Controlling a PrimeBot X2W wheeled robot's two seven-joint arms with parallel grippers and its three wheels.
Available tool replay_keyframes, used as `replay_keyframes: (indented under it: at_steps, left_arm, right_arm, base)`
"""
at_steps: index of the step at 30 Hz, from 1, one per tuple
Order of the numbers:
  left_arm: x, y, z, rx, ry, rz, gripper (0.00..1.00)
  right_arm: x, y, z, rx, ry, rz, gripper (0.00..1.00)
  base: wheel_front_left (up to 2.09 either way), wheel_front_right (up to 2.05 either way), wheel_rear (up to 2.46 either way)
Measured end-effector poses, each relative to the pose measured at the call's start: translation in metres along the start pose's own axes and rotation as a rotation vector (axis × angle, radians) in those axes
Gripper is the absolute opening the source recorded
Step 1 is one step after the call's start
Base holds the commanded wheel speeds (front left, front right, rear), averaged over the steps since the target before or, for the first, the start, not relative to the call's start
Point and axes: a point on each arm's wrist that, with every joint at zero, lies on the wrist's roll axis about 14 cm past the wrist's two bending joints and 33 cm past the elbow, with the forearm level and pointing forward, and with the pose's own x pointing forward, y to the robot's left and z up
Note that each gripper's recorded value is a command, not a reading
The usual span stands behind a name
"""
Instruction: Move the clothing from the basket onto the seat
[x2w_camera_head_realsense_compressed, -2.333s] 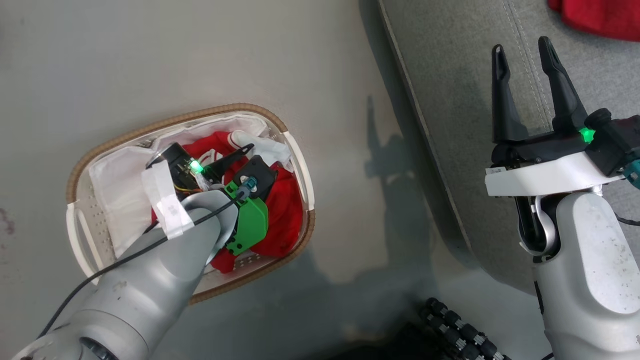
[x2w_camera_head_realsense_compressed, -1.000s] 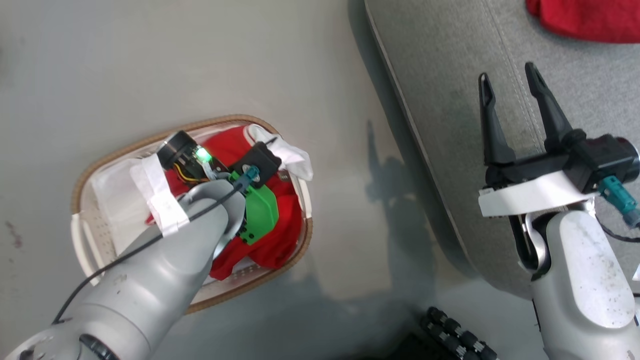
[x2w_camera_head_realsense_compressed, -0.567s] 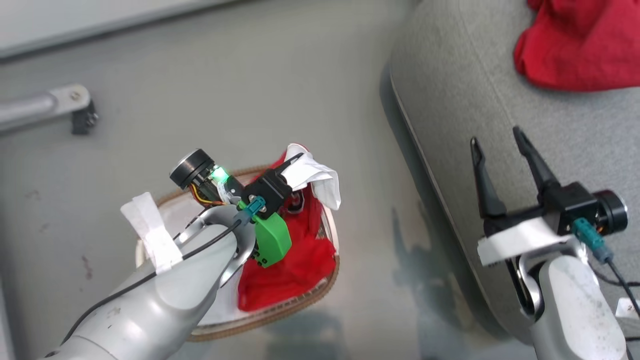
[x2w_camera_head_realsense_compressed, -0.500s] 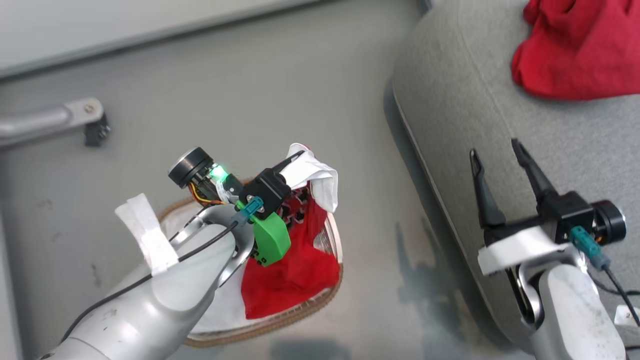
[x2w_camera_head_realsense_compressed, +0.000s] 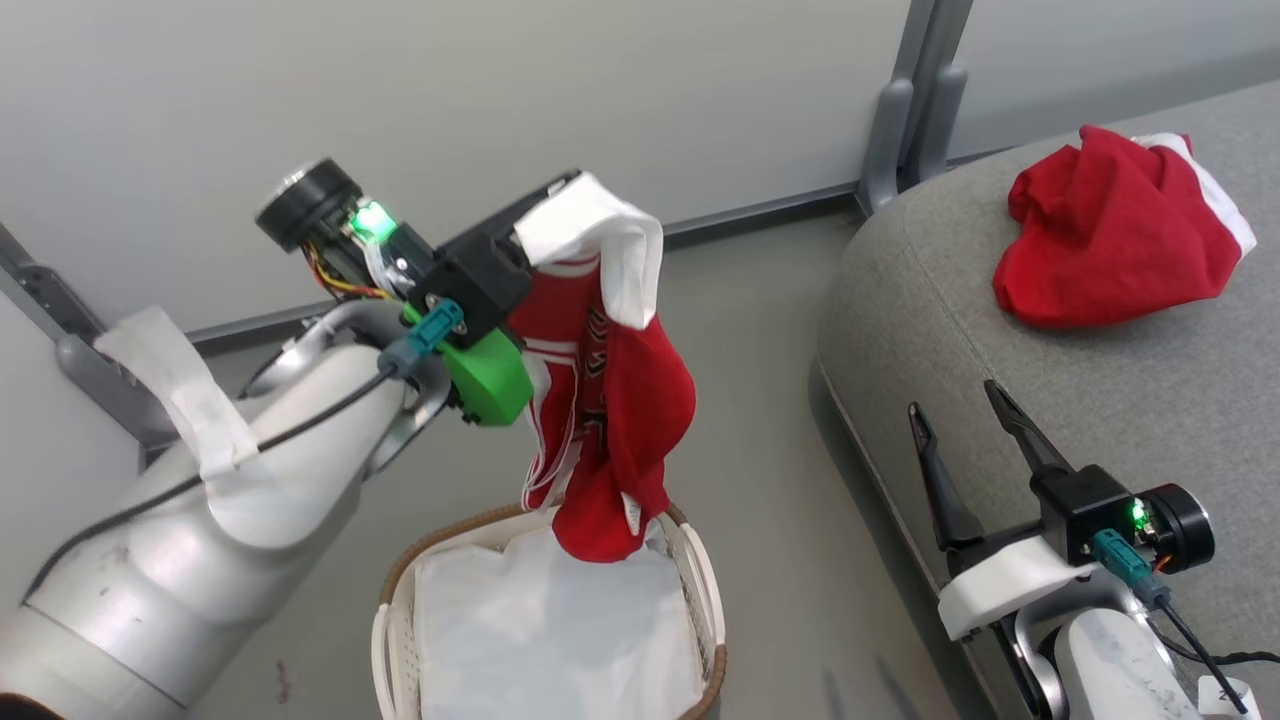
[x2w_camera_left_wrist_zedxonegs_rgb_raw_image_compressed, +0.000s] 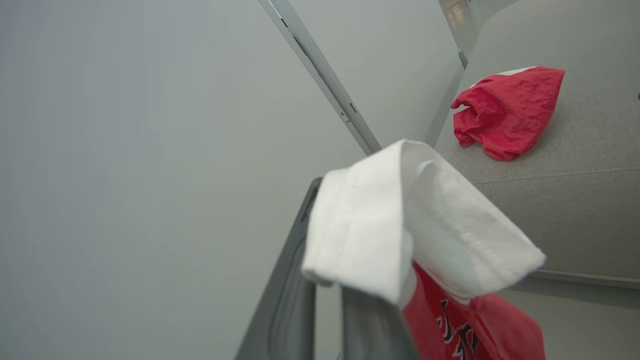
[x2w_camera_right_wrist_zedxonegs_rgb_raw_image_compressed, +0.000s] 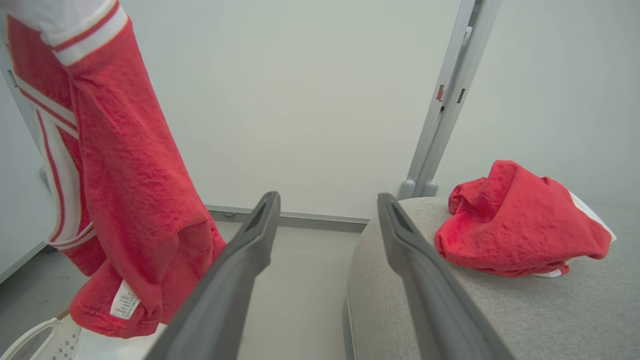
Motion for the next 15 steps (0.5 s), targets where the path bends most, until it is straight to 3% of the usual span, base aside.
replay_keyframes:
  at_steps: [7, 15]
  left_arm:
    - [-0.004, 0.044, 0.074, 0.153, -0.087, 0.074, 0.00]
    - [-0.005, 0.062, 0.090, 0.175, -0.084, 0.118, 0.00]
  right_arm:
    - [0.003, 0.023, 0.034, -0.006, -0.097, 0.072, 1.00]
    - [0.015, 0.065, 0.057, 0.014, -0.159, 0.201, 1.00]
  base:
    - [0.00, 0.00, 0.00]
    - [0.00, 0.00, 0.00]
